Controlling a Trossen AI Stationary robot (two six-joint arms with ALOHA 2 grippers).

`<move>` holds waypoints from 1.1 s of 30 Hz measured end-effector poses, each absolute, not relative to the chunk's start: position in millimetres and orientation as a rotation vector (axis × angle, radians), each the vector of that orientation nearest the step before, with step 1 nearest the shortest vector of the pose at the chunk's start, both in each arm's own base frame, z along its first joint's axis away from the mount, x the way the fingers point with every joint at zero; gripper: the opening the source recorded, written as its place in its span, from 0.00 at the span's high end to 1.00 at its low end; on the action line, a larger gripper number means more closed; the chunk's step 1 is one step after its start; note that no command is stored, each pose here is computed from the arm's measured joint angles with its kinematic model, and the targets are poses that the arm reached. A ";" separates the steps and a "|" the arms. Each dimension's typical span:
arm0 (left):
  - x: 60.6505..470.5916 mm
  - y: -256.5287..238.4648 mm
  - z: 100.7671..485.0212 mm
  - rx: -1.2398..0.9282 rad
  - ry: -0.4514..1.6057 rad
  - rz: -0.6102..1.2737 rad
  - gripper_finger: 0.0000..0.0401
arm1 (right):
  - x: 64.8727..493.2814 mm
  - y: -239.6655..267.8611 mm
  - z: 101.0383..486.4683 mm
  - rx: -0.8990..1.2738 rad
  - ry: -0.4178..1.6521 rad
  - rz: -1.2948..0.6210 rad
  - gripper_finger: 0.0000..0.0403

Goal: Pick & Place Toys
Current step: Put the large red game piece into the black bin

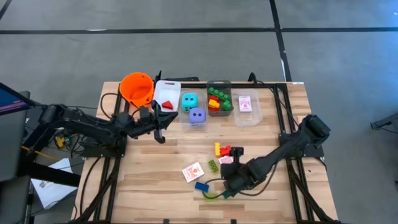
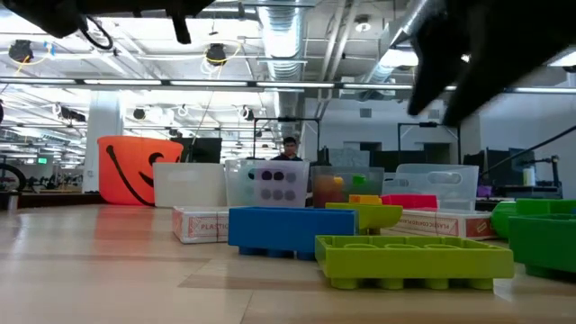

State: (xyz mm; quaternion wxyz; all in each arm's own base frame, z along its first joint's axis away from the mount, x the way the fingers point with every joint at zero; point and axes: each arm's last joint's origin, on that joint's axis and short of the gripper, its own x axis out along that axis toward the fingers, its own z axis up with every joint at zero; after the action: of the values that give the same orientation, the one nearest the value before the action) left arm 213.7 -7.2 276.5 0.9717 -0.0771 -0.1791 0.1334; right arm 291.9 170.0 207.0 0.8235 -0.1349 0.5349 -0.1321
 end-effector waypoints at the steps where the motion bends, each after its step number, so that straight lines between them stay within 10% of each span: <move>1: 213.4 -6.3 276.9 -0.143 -0.362 0.276 1.00 | 292.4 166.1 203.7 -0.306 1.166 -0.299 0.01; 33: 215.3 -1.6 273.2 -0.117 -0.318 0.223 1.00 | 297.5 21.1 143.9 0.022 1.296 0.038 0.18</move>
State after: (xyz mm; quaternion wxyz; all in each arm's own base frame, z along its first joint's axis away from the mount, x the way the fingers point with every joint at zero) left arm 215.3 -1.6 273.2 0.9795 -0.0582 -0.1580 0.1107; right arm 297.5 21.1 143.9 0.7970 0.0102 0.6036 0.0175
